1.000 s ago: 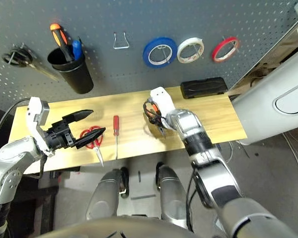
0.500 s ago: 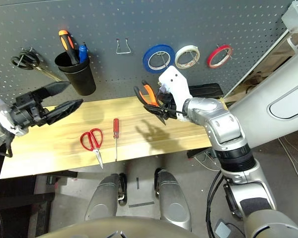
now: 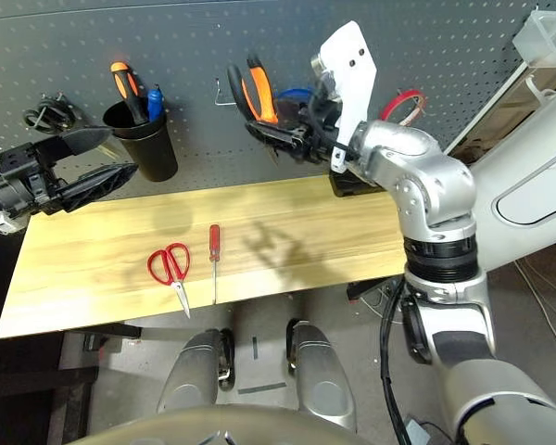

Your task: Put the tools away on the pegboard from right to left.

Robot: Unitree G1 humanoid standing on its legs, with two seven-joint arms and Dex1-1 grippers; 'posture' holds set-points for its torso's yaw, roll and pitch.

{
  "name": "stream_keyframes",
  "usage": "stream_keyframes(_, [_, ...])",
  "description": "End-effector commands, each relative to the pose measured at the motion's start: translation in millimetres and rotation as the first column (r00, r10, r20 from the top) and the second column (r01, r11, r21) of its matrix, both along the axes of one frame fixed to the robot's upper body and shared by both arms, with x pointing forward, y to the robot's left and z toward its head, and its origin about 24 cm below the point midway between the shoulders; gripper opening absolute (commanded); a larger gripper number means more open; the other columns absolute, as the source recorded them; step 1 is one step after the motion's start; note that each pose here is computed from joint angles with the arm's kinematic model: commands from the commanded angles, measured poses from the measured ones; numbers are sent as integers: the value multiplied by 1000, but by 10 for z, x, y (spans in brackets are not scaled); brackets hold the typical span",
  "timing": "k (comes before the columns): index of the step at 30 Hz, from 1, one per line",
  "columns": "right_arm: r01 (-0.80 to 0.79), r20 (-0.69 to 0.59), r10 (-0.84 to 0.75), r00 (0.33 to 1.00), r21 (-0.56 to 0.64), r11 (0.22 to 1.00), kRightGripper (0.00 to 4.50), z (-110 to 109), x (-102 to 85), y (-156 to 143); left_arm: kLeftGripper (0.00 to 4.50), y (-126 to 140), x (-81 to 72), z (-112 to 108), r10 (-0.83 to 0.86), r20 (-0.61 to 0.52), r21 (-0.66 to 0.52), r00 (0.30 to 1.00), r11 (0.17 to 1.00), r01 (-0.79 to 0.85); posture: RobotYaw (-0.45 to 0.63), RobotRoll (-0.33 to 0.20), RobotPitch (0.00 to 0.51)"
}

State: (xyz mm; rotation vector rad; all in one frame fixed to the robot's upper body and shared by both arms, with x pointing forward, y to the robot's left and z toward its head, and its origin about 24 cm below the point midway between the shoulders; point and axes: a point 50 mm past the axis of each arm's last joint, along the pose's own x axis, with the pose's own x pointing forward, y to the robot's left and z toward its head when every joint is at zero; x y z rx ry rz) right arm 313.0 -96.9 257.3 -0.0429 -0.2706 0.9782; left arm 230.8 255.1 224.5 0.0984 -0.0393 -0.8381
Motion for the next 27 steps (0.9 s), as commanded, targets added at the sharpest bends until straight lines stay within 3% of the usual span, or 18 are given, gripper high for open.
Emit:
stream_keyframes(1, [39,130,-46,990,53,998,2443,164,54,48,4500,98,-51,7,37,1,34,999,999,-37,66,0,80])
stream_keyframes(9, [96,256,-116,960,90,991,2443,273,208,268,4500,282,-80,-82,116,-22,61,993,992,-114,73,0,87])
stream_keyframes(14, [191,378,-220,900,113,975,2443,313,292,359,4500,281,-75,-92,115,-19,53,993,992,-114,75,0,89])
stream_keyframes(27, [286,501,-304,810,114,951,2443,-16,345,750,4500,286,-22,-121,112,-27,80,993,991,-109,64,0,96])
